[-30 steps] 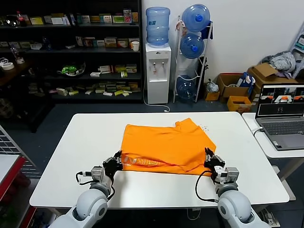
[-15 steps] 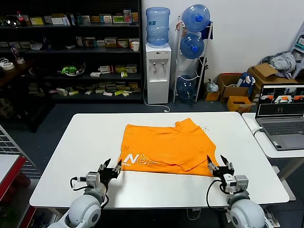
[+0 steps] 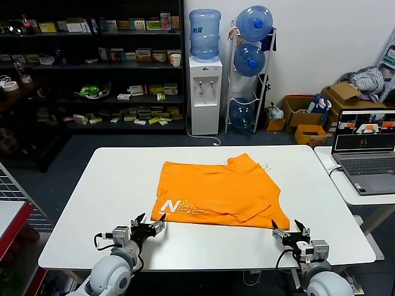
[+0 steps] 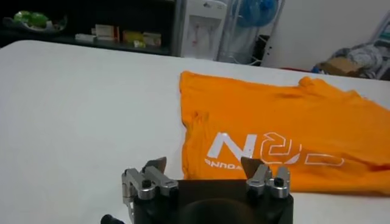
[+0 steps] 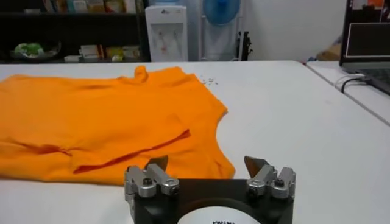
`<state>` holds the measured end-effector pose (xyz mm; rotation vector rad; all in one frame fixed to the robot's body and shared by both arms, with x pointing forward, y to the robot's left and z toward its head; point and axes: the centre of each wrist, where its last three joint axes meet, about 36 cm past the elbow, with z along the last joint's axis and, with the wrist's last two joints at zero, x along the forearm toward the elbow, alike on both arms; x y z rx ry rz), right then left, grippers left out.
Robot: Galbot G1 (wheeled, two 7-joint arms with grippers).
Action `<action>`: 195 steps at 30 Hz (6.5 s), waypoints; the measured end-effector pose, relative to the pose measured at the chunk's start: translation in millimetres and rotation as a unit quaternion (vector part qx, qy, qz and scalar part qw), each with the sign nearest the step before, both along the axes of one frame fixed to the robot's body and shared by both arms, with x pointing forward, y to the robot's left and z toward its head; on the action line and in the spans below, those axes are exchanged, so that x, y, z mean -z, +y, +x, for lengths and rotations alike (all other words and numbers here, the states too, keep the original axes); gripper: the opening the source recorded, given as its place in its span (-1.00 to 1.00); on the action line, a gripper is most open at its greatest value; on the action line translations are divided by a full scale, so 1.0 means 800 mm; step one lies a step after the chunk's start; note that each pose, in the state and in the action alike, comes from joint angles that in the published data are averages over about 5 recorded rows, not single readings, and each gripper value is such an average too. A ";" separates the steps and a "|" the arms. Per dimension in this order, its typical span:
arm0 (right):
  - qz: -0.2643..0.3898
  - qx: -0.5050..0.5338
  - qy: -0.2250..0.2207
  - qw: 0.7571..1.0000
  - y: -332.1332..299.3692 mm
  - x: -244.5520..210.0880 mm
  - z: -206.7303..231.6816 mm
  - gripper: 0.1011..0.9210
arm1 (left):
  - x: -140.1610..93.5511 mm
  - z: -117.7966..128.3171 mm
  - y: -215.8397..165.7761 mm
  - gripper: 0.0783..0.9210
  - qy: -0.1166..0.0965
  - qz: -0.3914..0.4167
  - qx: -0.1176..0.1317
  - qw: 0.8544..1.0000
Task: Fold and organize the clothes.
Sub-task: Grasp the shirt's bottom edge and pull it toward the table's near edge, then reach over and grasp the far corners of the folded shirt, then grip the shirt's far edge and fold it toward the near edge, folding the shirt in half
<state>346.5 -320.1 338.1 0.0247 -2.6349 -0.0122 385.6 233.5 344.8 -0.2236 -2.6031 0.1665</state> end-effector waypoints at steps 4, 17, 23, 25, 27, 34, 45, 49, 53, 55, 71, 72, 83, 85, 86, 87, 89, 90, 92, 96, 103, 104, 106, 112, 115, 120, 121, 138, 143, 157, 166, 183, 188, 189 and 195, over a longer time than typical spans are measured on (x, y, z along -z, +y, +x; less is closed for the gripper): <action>0.006 -0.002 0.003 1.000 0.004 0.002 0.003 0.76 | 0.003 0.005 -0.003 0.77 0.001 -0.003 -0.001 1.000; 0.015 -0.005 0.024 1.000 0.006 0.009 0.004 0.02 | 0.012 0.006 -0.008 0.31 0.010 0.000 0.000 1.000; 0.017 -0.006 0.024 1.000 0.007 0.008 0.001 -0.40 | 0.013 0.007 -0.012 -0.10 0.008 0.001 0.003 1.000; 0.017 -0.006 0.023 1.000 0.008 0.007 0.001 -0.55 | 0.013 0.007 -0.012 -0.22 0.007 0.002 0.003 1.000; 0.017 -0.006 0.022 1.000 0.008 0.006 0.000 -0.70 | 0.013 0.007 -0.012 -0.37 0.006 0.003 0.003 1.000; 0.015 -0.002 0.018 1.000 0.004 -0.001 -0.004 -0.94 | 0.012 0.004 -0.012 -0.84 0.000 0.006 0.002 1.000; 0.010 -0.002 0.028 1.000 -0.003 -0.026 -0.029 -0.94 | -0.007 -0.011 0.002 -0.97 -0.003 0.010 -0.012 1.000; 0.008 -0.002 0.042 0.999 0.000 -0.037 -0.047 -0.94 | -0.020 -0.024 0.011 -0.97 0.003 0.009 -0.019 1.000; 0.004 -0.004 0.059 0.998 0.006 -0.045 -0.068 -0.94 | -0.033 -0.043 0.017 -0.97 0.015 0.007 -0.025 1.000; 0.002 -0.005 0.068 0.998 0.009 -0.048 -0.078 -0.94 | -0.039 -0.056 0.020 -0.97 0.021 0.007 -0.026 0.999; -0.001 -0.010 0.075 0.997 0.018 -0.075 -0.104 -0.34 | -0.071 -0.128 0.021 -0.55 0.073 -0.003 -0.014 0.997; 0.001 -0.010 0.070 0.997 0.017 -0.079 -0.101 -0.28 | -0.074 -0.128 0.022 -0.49 0.073 -0.003 -0.014 0.997; 0.024 -0.012 -0.022 0.999 0.000 -0.101 -0.019 0.51 | -0.100 -0.090 0.028 0.28 0.025 -0.021 -0.014 0.999; 0.029 -0.008 -0.037 0.999 -0.004 -0.097 0.009 0.62 | -0.095 -0.072 0.027 0.40 0.007 -0.027 -0.015 0.999; 0.031 -0.006 -0.043 0.999 -0.005 -0.094 0.024 0.68 | -0.090 -0.061 0.026 0.48 -0.002 -0.030 -0.015 0.999; 0.033 -0.003 -0.047 0.998 -0.007 -0.091 0.040 0.71 | -0.085 -0.050 0.025 0.54 -0.011 -0.032 -0.015 0.999; 0.037 0.003 -0.054 0.998 -0.009 -0.083 0.072 0.75 | -0.074 -0.023 0.024 0.66 -0.027 -0.036 -0.016 0.999; 0.039 0.005 -0.055 0.998 -0.009 -0.079 0.088 0.75 | -0.068 -0.008 0.024 0.70 -0.033 -0.038 -0.015 0.999; 0.041 0.009 -0.055 0.998 -0.008 -0.072 0.119 0.76 | -0.056 0.021 0.022 0.75 -0.043 -0.041 -0.014 0.998; 0.043 0.011 -0.046 0.998 0.001 -0.061 0.174 0.76 | -0.037 0.079 0.018 0.77 -0.050 -0.040 -0.009 0.998; 0.042 0.001 -0.018 0.999 0.023 -0.050 0.243 0.76 | -0.019 0.160 0.012 0.77 -0.033 -0.028 -0.008 0.999; 0.042 0.000 -0.014 0.999 0.027 -0.049 0.250 0.76 | -0.017 0.169 0.012 0.77 -0.030 -0.025 -0.008 0.999; 0.040 -0.004 -0.006 0.999 0.033 -0.046 0.263 0.76 | -0.013 0.183 0.013 0.77 -0.022 -0.019 -0.009 1.000; 0.037 -0.014 0.019 0.999 0.047 -0.034 0.287 0.76 | -0.004 0.207 0.016 0.77 -0.005 -0.005 -0.010 1.000; 0.034 -0.019 0.029 0.999 0.052 -0.027 0.293 0.76 | 0.000 0.212 0.019 0.77 0.001 0.001 -0.012 1.000; 0.032 -0.026 0.039 0.998 0.061 -0.020 0.300 0.76 | 0.005 0.217 0.021 0.77 0.008 0.011 -0.011 1.000; 0.031 -0.028 0.040 0.998 0.063 -0.019 0.301 0.76 | 0.006 0.217 0.022 0.77 0.009 0.013 -0.011 1.000; 0.028 -0.043 0.063 0.997 0.081 -0.010 0.308 0.40 | 0.004 0.211 0.019 0.61 0.031 0.035 0.000 0.999; 0.029 -0.045 0.068 0.996 0.081 -0.009 0.306 0.04 | 0.003 0.210 0.015 0.26 0.029 0.037 0.005 0.999; 0.039 -0.047 0.066 0.996 0.085 -0.008 0.299 -0.88 | -0.002 0.210 0.007 -0.68 0.023 0.037 0.012 0.999; 0.054 -0.038 0.039 0.997 0.077 -0.015 0.287 -0.94 | -0.004 0.203 0.010 -0.96 0.003 0.031 0.010 0.999; 0.069 -0.042 0.010 0.997 0.040 -0.050 0.191 -0.94 | -0.030 0.144 0.022 -0.96 -0.039 0.022 0.002 0.999; 0.063 -0.047 0.008 0.997 0.032 -0.063 0.157 -0.94 | -0.036 0.116 0.021 -0.96 -0.043 0.019 0.006 0.999; 0.062 -0.048 0.008 0.997 0.030 -0.065 0.150 -0.94 | -0.036 0.110 0.021 -0.96 -0.043 0.018 0.007 0.999; 0.054 -0.053 0.010 0.997 0.025 -0.077 0.111 -0.94 | -0.042 0.074 0.018 -0.96 -0.043 0.017 0.016 0.999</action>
